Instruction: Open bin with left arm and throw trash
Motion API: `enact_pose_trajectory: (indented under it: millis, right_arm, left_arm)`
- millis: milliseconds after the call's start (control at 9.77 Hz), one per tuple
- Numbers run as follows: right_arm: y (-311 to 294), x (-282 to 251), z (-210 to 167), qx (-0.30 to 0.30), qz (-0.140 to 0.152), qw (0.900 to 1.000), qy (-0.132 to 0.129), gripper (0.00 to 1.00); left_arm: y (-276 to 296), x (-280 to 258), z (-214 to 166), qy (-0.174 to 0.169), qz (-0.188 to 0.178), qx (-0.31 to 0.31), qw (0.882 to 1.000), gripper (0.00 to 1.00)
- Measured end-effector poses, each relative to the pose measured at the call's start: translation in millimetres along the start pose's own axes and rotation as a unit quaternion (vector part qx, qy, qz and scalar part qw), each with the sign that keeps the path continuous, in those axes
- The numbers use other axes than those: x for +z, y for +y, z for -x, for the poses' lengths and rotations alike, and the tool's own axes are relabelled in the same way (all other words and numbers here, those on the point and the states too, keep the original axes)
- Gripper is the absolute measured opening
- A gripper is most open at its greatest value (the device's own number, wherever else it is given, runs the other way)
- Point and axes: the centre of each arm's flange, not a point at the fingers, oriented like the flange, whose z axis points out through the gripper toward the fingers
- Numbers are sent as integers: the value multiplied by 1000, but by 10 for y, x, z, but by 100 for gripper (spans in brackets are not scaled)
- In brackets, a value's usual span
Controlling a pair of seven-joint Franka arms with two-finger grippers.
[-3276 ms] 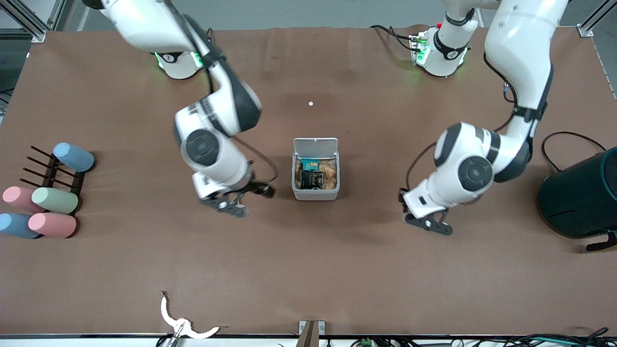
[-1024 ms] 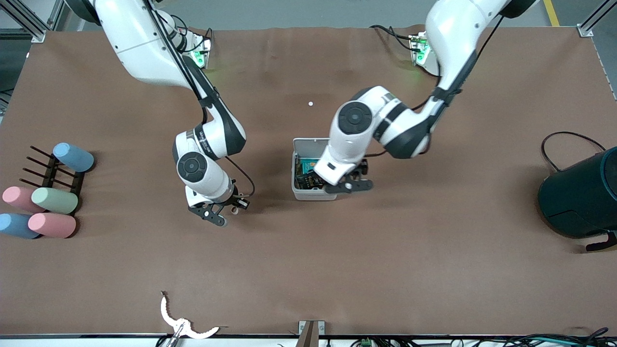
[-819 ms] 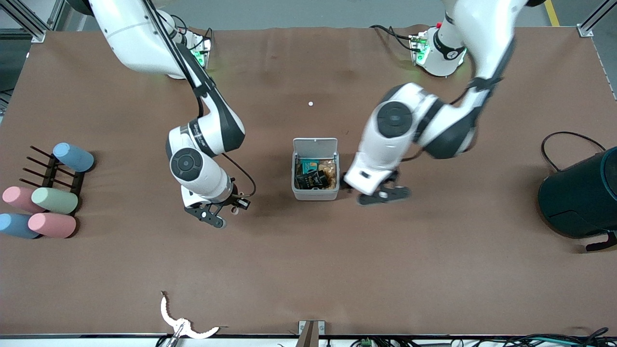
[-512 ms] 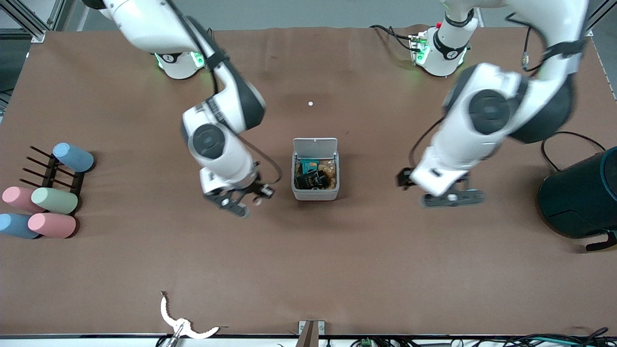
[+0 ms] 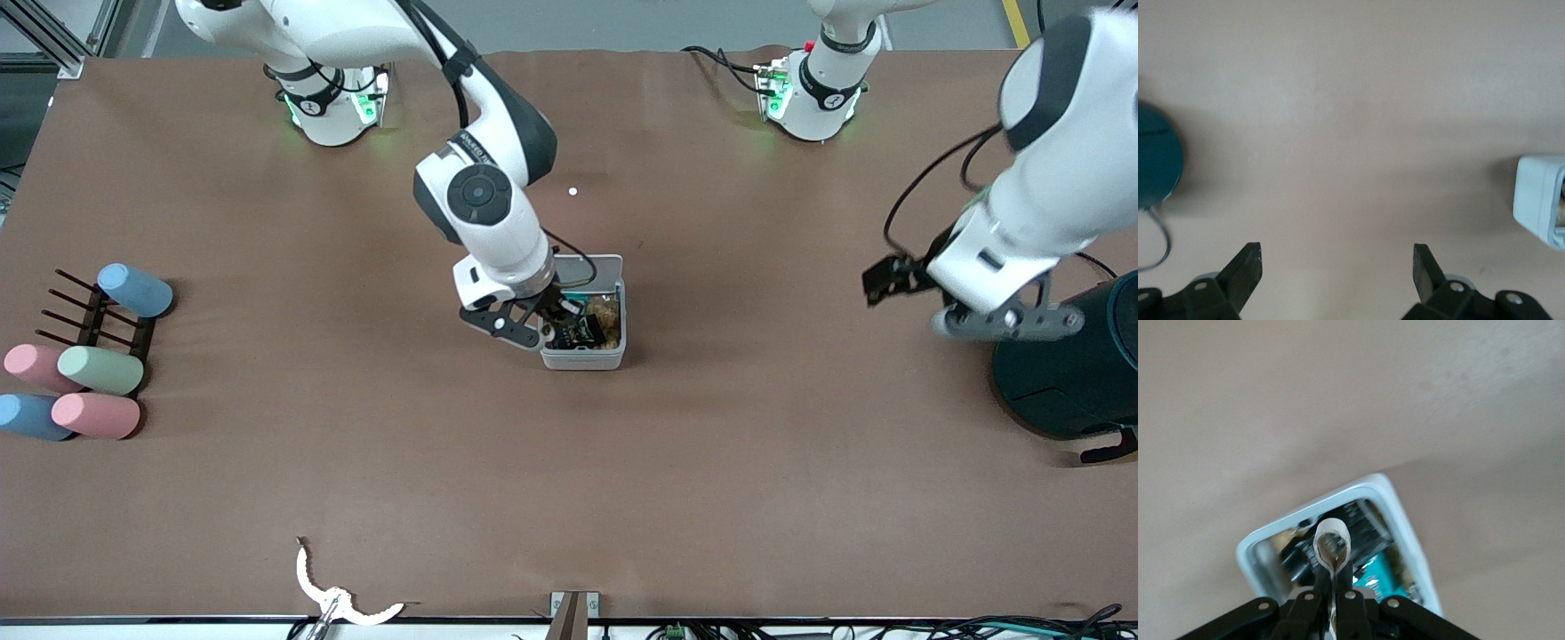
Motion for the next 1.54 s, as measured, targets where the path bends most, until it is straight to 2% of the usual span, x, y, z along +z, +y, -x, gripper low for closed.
enact_pose_trajectory:
  millis: [205, 409, 614, 819, 1024, 1228, 1433, 1535]
  right_arm:
    - [-125, 167, 218, -5, -17, 1000, 5, 6]
    - [-188, 381, 361, -12, -25, 1000, 7, 6]
    - [-180, 447, 360, -11, -23, 1000, 7, 6]
    - [-158, 451, 298, -8, -21, 1000, 10, 7]
    - [-149, 485, 295, -7, -19, 1000, 10, 13]
    - [-155, 548, 343, -10, -16, 1000, 8, 42]
    - [-180, 541, 374, -13, -19, 1000, 8, 71]
    - [-189, 518, 352, -12, -21, 1000, 9, 75]
  left_arm:
    - [-289, -354, 258, 5, -8, -13, 1000, 100]
    - [-645, -444, 421, 5, -4, -8, 1000, 100]
    - [-928, -425, 425, 5, -2, 4, 1000, 100]
    - [-949, -453, 345, 20, -2, 6, 1000, 100]
    - [-979, -569, 306, 37, 1, 3, 999, 100]
    - [-1012, -644, 310, 45, 16, -3, 999, 100]
    - [-1087, -638, 309, 44, 16, -10, 999, 100]
    - [-1086, -628, 303, 43, 16, -10, 999, 100]
